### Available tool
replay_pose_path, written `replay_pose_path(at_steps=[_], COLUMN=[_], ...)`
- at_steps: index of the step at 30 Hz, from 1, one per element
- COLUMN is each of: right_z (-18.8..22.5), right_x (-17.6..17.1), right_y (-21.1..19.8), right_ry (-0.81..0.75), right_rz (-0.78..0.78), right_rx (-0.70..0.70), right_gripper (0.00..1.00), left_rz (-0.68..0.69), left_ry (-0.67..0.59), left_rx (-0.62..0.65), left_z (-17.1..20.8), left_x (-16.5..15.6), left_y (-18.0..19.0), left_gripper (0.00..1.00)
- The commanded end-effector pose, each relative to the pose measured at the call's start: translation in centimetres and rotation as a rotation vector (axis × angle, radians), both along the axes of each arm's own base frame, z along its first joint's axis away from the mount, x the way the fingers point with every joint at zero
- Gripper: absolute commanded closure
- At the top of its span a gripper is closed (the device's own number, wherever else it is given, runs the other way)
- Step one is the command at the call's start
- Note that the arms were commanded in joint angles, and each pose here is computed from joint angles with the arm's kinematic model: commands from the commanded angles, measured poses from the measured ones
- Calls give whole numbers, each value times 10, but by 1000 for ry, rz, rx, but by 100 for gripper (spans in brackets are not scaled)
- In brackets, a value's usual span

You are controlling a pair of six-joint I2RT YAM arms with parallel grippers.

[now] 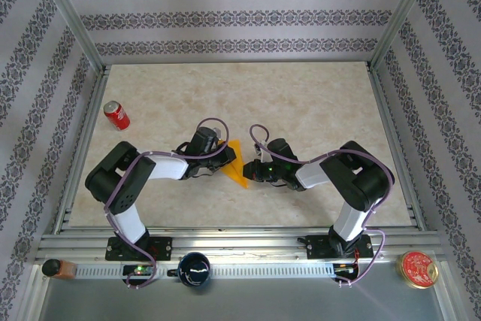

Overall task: Fold a paper plane with a square sheet of paper (pick it up from the middle)
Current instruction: Fourth fold the wing at the center of the table.

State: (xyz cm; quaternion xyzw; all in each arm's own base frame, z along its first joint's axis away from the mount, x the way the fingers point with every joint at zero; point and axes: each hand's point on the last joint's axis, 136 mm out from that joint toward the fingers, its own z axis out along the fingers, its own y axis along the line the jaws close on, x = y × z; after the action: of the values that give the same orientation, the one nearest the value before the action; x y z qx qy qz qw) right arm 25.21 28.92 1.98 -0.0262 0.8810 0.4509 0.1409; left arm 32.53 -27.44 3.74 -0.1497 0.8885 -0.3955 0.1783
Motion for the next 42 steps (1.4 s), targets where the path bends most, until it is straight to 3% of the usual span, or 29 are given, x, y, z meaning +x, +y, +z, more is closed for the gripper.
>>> replay_pose_path(at_steps=[1,42], right_z=[-44,-40], right_x=[-15,-14], right_y=[-24,-22], right_ry=[109,113], right_rz=[-46,-31], right_rx=[-130,-132], right_gripper=[100,100], left_rz=[-23,-57], left_ry=[-38,80], left_rx=[-24,64], left_z=[5,-33], left_x=[5,-6], left_y=[-9,-5], left_gripper=[96,95])
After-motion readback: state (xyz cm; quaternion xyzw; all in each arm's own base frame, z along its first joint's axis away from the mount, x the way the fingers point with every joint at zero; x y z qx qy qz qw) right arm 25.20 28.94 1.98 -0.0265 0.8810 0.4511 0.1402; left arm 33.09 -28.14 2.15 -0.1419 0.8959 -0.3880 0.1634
